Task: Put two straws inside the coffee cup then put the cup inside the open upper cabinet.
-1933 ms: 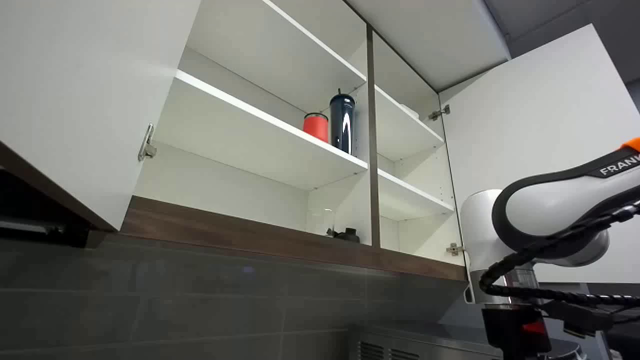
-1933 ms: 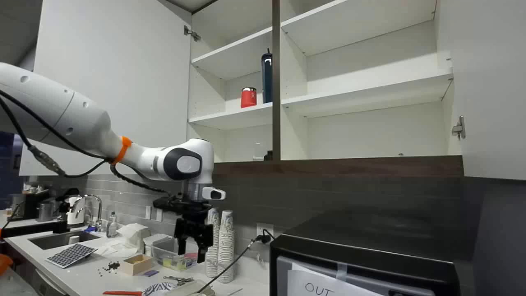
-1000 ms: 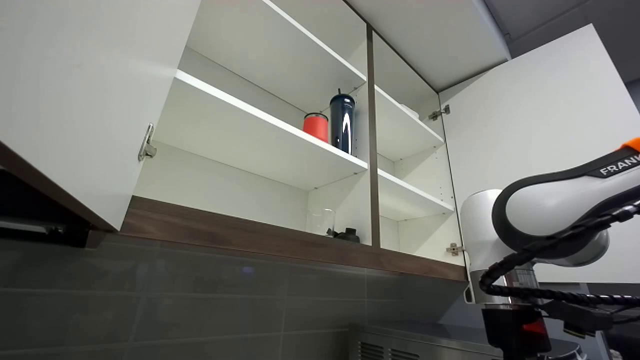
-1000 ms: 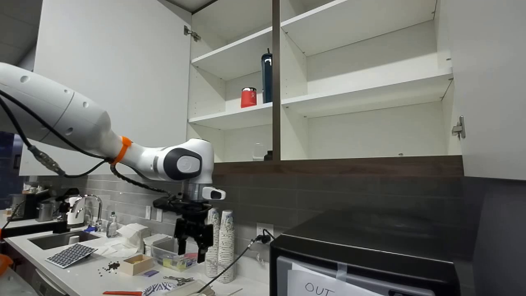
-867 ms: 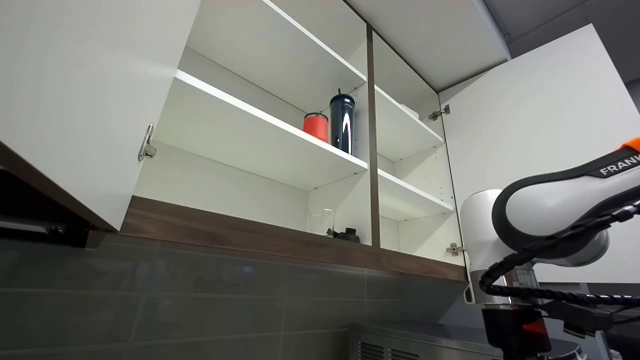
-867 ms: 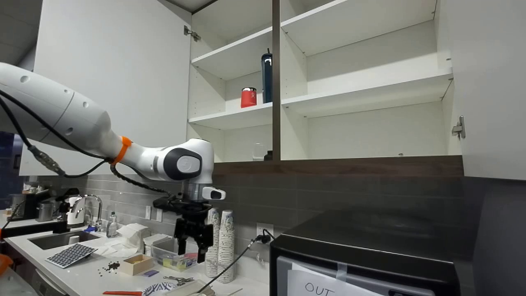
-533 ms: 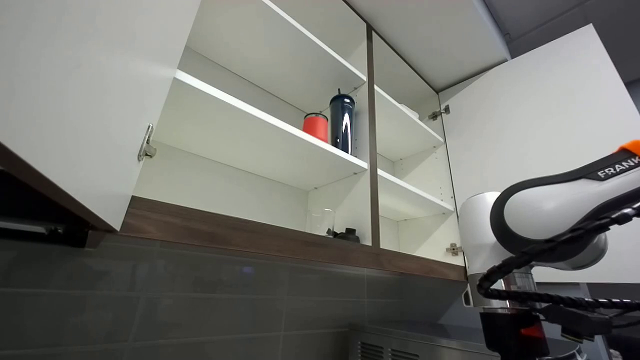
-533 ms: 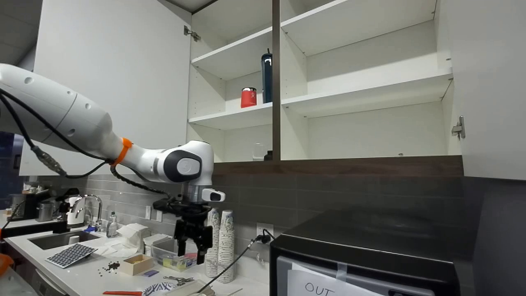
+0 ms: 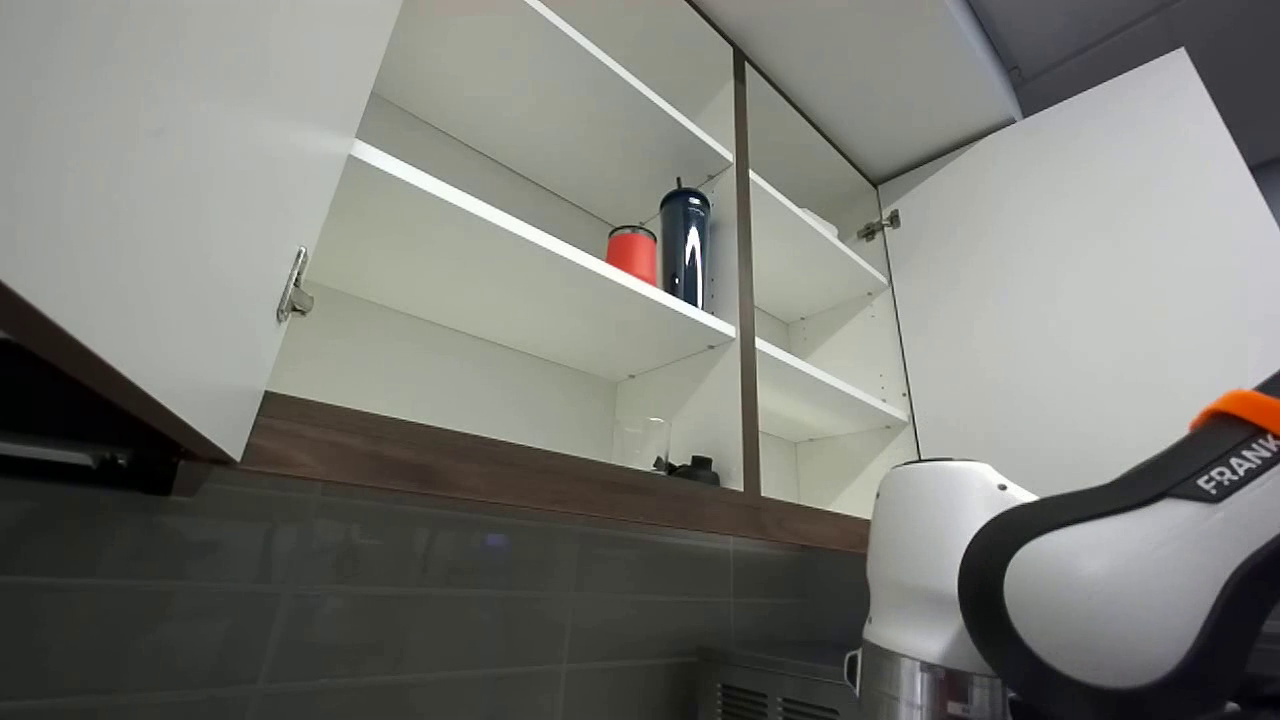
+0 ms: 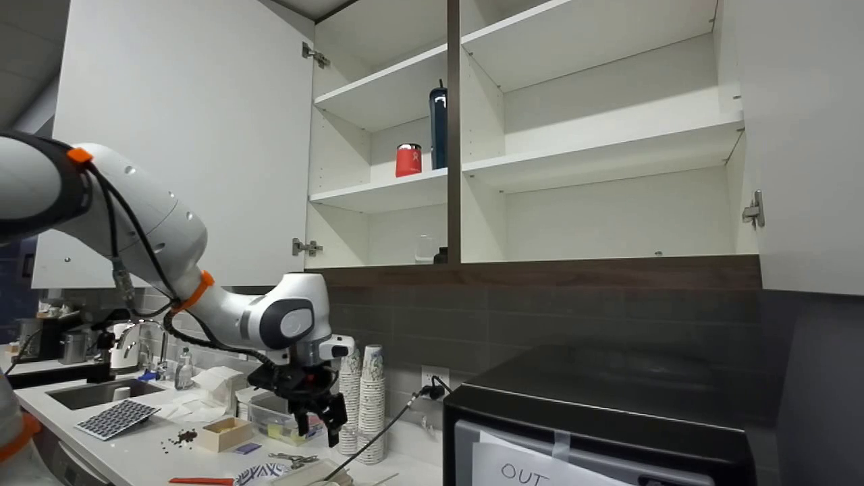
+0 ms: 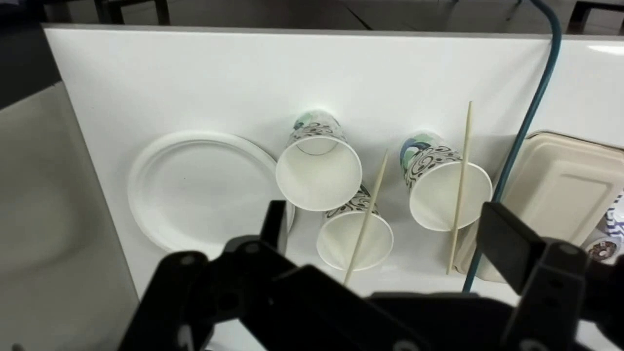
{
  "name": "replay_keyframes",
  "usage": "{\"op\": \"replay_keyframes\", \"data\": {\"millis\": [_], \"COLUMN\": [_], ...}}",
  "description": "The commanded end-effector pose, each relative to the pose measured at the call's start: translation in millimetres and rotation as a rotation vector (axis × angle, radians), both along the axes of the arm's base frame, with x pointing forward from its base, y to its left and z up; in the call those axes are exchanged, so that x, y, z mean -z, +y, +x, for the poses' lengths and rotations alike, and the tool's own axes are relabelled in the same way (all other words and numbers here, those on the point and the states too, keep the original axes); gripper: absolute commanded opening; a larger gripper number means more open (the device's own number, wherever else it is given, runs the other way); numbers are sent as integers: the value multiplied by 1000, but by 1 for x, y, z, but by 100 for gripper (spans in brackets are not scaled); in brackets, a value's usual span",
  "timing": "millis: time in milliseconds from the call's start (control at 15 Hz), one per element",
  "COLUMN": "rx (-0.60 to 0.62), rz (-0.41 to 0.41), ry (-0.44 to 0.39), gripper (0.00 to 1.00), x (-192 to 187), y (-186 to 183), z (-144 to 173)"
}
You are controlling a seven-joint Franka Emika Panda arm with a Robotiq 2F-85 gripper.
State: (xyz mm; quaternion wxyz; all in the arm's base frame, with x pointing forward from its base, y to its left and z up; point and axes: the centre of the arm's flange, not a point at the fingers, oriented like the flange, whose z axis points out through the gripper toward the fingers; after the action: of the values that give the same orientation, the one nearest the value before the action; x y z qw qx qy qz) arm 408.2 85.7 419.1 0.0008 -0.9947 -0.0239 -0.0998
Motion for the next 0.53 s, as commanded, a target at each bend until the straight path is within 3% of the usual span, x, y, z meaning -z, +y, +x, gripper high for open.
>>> {"op": "replay_keyframes", "data": {"millis": [0,467], "rx": [-10,13], "rz": [0,-14], "ry": [-4,9], "gripper": [100,100], "x": [11,42], "y": [8,21], "z": [4,23]}}
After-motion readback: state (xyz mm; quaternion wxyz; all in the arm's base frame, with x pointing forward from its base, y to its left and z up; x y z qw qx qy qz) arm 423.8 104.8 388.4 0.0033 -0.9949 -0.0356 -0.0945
